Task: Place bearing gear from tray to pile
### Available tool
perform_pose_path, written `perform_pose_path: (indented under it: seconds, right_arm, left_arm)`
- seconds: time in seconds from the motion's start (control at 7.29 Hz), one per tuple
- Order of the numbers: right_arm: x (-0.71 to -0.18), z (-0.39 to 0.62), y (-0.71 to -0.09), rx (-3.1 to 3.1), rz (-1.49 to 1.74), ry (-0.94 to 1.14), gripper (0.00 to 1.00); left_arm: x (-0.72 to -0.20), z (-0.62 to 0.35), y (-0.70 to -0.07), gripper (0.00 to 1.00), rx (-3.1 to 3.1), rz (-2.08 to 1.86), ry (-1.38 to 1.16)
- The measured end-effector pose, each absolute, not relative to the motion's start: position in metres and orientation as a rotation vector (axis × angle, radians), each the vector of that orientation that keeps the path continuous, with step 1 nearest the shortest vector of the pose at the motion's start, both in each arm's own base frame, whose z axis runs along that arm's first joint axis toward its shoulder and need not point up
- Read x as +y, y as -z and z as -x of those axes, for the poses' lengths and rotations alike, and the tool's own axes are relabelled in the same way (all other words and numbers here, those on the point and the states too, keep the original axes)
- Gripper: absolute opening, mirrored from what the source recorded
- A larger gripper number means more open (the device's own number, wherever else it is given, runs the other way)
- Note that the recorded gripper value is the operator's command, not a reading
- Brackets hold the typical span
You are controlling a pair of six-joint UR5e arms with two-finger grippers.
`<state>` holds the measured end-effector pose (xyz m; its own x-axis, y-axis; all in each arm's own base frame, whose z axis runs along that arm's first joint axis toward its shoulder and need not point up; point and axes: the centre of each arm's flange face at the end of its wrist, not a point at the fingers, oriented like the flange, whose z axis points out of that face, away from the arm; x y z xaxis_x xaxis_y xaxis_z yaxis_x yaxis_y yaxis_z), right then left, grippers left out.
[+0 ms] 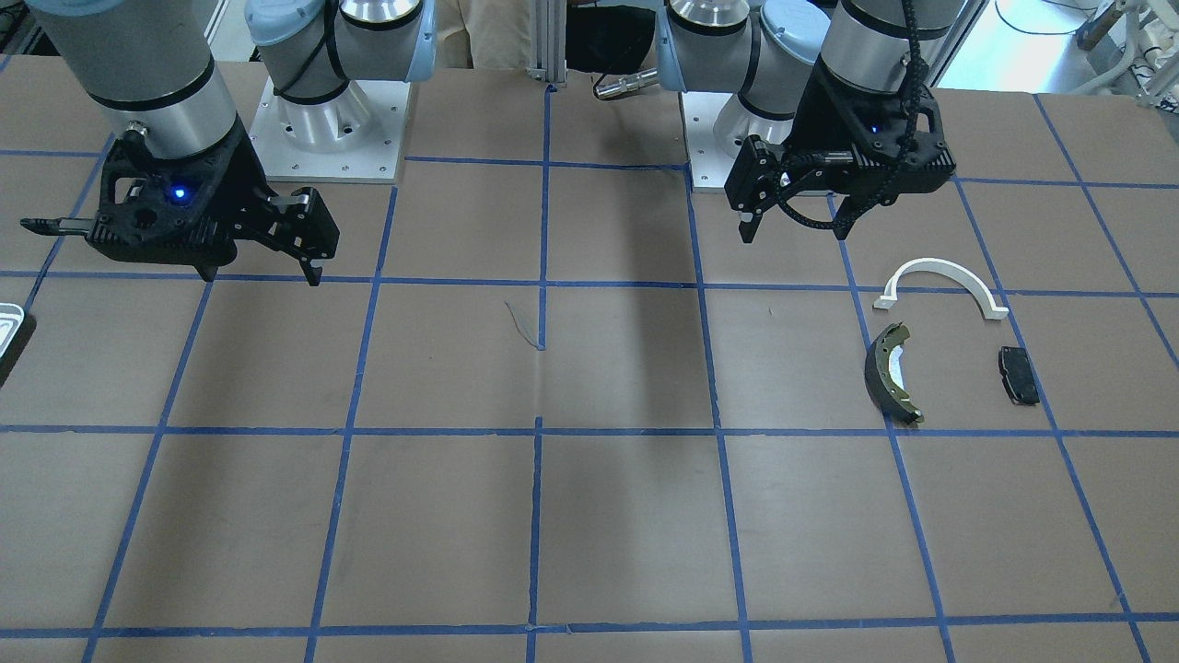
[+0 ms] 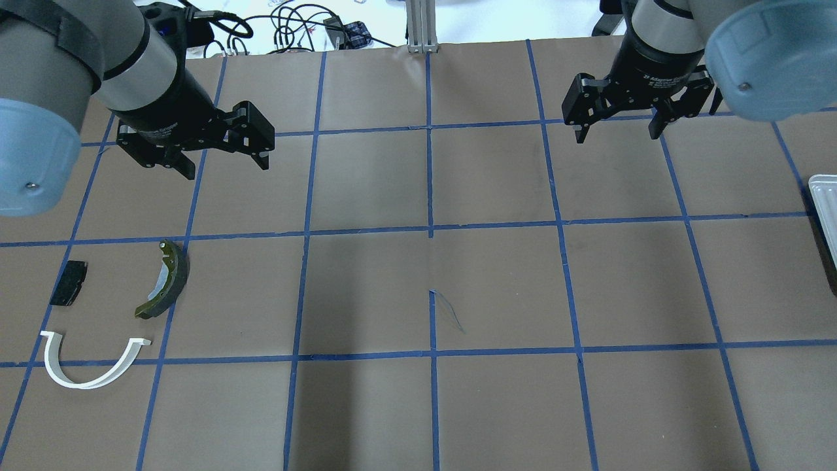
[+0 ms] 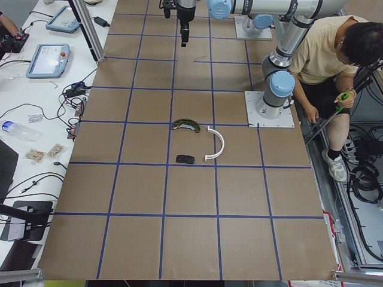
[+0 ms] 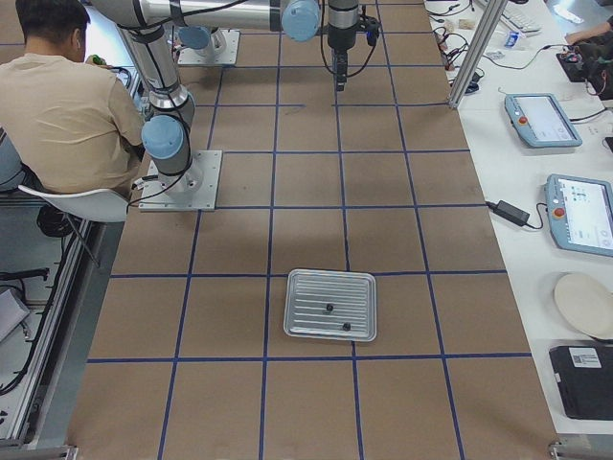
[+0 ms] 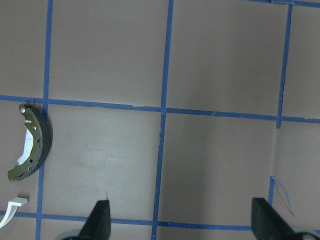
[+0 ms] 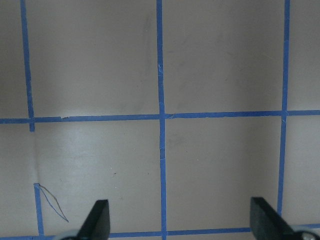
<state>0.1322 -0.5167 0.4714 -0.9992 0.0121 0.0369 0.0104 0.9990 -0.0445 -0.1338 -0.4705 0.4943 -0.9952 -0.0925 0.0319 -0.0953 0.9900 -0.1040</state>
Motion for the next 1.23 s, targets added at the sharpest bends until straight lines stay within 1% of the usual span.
perform_pose_path:
  seconds: [0.55,0.82,0.96,1.23]
  right_arm:
    - [-0.518,-0.130,-0.471,-3.101,0.011,-0.070,1.00]
    - [-0.524,-0.110,-0.471,-3.095,-0.026,-0.069,1.00]
    - [-0.530,-0.083,-0.470,-3.094,-0.051,-0.065,1.00]
    - [-0.541,0.008,-0.464,-3.093,-0.089,-0.047,1.00]
  left_arm:
    - [-0.467,0.127,-0.504,1.00,-3.114,-0.153,-0.188]
    - [-0.469,0.118,-0.501,1.00,-3.132,-0.029,-0.182]
    - [-0.471,0.116,-0.500,1.00,-3.132,-0.061,-0.177]
    - [-0.476,0.114,-0.500,1.00,-3.123,-0.224,-0.155]
